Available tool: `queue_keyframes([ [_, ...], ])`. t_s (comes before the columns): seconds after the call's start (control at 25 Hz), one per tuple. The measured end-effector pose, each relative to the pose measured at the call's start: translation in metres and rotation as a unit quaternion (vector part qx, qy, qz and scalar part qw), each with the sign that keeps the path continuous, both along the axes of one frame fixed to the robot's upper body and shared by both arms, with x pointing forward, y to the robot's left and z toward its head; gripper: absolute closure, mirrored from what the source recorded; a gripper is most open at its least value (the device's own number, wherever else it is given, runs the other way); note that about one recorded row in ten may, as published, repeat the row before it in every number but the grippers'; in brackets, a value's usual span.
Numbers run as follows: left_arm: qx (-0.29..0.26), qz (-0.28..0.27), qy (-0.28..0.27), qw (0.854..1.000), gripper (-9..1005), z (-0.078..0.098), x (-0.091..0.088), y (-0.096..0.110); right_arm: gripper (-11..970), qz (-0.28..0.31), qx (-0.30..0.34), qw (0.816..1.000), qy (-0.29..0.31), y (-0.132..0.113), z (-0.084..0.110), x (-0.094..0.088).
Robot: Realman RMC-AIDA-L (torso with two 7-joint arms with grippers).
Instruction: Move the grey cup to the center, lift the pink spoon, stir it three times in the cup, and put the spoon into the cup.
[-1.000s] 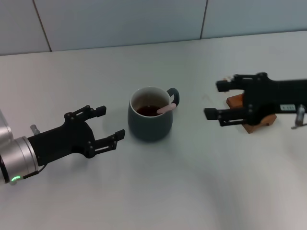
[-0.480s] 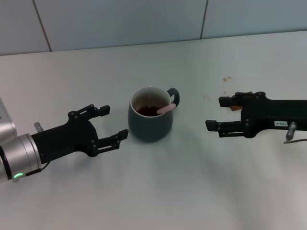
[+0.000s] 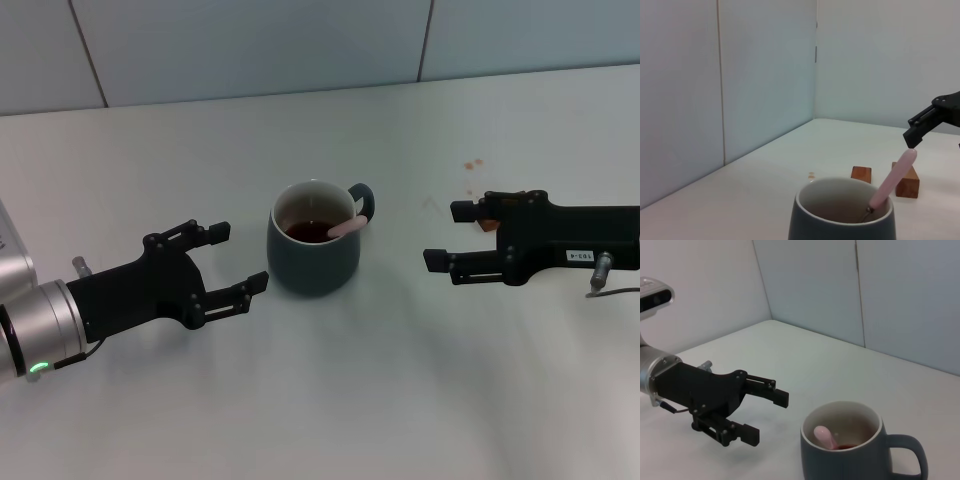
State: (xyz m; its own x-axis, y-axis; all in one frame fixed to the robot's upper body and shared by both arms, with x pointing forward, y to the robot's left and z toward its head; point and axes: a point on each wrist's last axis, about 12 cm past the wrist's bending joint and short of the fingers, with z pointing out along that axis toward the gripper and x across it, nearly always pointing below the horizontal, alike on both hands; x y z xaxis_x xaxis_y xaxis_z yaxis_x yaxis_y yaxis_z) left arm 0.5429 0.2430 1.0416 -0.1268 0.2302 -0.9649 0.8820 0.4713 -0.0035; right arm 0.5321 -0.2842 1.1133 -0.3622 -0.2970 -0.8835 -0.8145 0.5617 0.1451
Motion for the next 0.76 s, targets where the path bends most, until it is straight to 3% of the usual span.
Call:
queue_keyframes([
  [0.76, 0.000, 0.002, 0.001, 1.000, 171, -0.0010, -0.0012, 0.0011, 132, 0.002, 0.003, 1.000, 0.007, 0.0021, -0.0021, -0.0006],
])
